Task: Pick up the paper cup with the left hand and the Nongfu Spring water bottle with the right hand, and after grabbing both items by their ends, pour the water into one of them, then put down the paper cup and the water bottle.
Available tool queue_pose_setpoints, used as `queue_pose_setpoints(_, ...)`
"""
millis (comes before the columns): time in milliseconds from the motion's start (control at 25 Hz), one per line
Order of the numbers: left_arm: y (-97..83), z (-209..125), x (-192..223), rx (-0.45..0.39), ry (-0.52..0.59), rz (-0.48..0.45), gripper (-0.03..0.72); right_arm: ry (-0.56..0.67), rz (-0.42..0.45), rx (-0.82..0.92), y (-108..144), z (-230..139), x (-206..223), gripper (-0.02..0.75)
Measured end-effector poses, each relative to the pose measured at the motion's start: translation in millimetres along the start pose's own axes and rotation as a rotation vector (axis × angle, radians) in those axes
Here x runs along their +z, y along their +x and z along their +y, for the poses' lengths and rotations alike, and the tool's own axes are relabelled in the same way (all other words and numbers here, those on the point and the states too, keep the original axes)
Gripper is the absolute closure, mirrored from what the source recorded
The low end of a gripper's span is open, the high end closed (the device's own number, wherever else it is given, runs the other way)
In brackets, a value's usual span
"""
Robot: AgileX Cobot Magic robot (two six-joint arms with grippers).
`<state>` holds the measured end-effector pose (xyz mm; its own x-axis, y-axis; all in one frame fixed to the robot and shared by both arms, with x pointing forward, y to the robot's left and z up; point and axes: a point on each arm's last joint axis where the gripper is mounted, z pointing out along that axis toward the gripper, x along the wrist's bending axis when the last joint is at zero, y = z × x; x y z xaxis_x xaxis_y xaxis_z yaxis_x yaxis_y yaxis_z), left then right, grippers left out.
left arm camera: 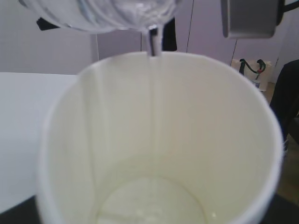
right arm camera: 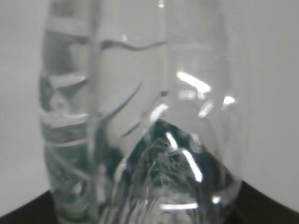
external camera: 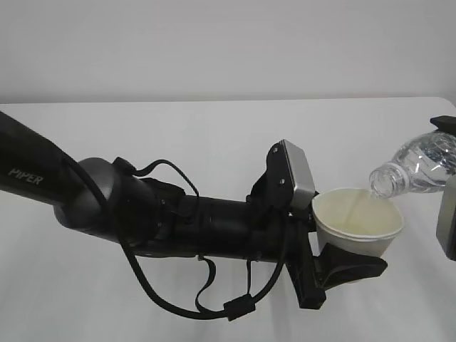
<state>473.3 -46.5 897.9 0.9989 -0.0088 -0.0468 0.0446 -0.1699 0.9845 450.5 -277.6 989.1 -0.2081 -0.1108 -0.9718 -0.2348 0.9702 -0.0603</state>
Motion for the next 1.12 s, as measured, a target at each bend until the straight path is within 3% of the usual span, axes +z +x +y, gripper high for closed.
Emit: queue_pose_setpoints(1120, 0.0, 0.0, 0.0, 0.000, 0.000, 0.000, 0.225, -0.001, -0.007, -0.002, -0.6, 0.1, 0.0, 0.337)
